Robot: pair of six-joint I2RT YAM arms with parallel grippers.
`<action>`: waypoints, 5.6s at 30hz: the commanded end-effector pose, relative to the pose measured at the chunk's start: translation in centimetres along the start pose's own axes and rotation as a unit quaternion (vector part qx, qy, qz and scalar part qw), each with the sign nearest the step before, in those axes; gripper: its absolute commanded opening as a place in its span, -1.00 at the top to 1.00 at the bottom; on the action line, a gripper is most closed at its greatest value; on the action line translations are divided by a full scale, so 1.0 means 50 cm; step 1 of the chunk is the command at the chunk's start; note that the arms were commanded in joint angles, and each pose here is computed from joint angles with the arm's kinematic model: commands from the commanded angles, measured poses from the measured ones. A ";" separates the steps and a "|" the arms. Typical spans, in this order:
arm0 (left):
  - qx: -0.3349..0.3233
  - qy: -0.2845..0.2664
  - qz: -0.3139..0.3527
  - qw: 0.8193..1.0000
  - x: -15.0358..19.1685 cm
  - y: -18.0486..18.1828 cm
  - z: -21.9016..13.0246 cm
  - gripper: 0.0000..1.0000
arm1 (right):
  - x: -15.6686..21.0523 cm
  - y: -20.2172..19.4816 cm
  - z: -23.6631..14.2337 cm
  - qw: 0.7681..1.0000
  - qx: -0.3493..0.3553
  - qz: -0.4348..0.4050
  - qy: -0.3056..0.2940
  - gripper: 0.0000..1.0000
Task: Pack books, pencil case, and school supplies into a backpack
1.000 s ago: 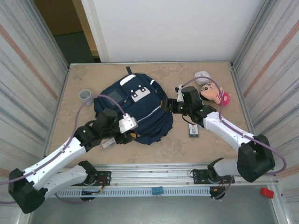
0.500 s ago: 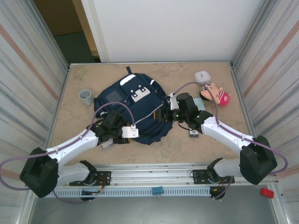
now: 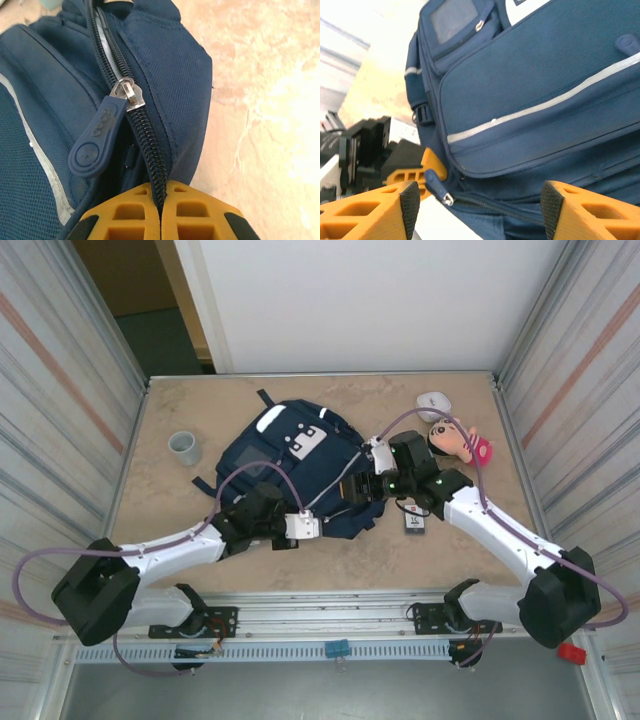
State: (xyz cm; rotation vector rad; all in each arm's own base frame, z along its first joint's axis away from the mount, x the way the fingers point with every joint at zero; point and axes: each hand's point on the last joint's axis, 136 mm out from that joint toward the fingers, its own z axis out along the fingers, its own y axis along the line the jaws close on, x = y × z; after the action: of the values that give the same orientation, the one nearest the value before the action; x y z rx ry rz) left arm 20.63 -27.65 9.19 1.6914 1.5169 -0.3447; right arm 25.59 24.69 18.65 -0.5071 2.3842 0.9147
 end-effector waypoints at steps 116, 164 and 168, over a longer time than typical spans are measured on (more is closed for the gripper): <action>-0.159 -0.137 0.115 0.971 -0.104 -0.004 -0.065 1.00 | 0.086 -0.148 0.013 0.986 0.115 0.062 0.102 -0.27; -0.154 -0.146 0.101 0.972 -0.109 -0.005 -0.069 1.00 | 0.150 -0.046 0.018 0.983 0.135 -0.046 0.116 0.95; -0.154 -0.149 0.101 0.971 -0.113 -0.005 -0.072 1.00 | 0.166 -0.023 0.022 0.988 0.085 -0.034 0.127 0.85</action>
State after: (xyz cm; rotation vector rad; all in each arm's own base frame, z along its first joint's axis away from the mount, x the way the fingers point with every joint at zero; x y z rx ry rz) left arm 18.09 -28.22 11.68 1.5411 1.1915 -0.1917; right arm 20.88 23.92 12.82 -0.6871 2.5901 0.6027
